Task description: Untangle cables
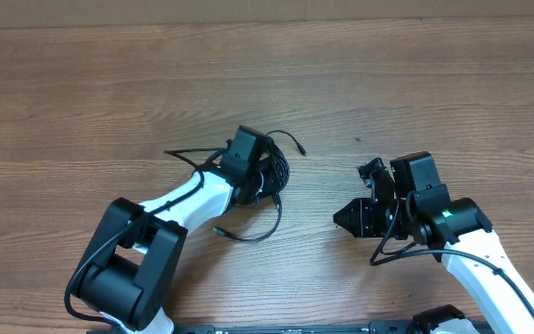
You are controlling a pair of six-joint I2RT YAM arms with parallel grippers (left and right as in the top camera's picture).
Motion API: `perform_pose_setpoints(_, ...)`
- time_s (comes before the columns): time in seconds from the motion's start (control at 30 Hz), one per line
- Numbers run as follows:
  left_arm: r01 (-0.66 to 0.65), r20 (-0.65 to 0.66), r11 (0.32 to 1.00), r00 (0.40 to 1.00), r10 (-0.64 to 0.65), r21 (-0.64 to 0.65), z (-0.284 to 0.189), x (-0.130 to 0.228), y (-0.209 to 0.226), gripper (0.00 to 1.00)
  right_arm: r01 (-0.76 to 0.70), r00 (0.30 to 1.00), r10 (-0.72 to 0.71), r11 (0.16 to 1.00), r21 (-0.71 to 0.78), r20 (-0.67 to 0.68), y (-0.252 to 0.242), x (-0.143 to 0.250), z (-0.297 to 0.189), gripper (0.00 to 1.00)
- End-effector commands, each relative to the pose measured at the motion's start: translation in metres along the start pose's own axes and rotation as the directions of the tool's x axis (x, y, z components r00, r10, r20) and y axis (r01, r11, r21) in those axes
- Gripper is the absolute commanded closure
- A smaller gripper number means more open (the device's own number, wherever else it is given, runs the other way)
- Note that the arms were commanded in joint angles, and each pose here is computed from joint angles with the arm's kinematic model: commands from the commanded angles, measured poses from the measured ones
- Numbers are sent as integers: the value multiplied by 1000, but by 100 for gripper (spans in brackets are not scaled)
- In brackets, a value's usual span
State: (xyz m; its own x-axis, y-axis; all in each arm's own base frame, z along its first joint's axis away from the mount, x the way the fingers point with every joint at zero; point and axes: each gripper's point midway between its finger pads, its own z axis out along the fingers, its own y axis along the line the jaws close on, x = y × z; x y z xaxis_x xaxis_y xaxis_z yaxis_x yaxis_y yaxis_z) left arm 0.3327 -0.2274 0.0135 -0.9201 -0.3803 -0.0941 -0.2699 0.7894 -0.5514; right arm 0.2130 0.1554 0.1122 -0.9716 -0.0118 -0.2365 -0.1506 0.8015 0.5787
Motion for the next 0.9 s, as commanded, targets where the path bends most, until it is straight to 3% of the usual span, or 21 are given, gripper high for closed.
perform_pose_setpoints(0.0,192,-155,971,973,-169,144,-19,9,-24,96,-3,1000,3,1000,7,3,-3,0,1,87)
perform_pose_setpoints(0.1,322,-314,923,917,-248,212,-39,20,-40,95,-3,1000,3,1000,7,3,-3,0,1,87)
perform_pose_setpoints(0.27,286,-371,915,913,-171,283,-60,28,-53,96,-3,1000,3,1000,7,3,-3,1,1,87)
perform_pose_setpoints(0.47,241,-332,909,935,-124,339,-86,31,-72,94,-3,1000,3,1000,8,3,-3,1,1,87)
perform_pose_setpoints(0.73,119,-139,923,988,-72,365,-118,30,-93,92,-2,1000,2,1000,8,3,-3,1,1,87)
perform_pose_setpoints(0.77,101,-115,924,991,-62,369,-122,29,-95,87,-2,1000,2,1000,8,3,-3,1,1,87)
perform_pose_setpoints(0.87,81,-39,939,997,-72,334,-131,27,-90,45,-3,1000,3,1000,8,2,-3,1,1,87)
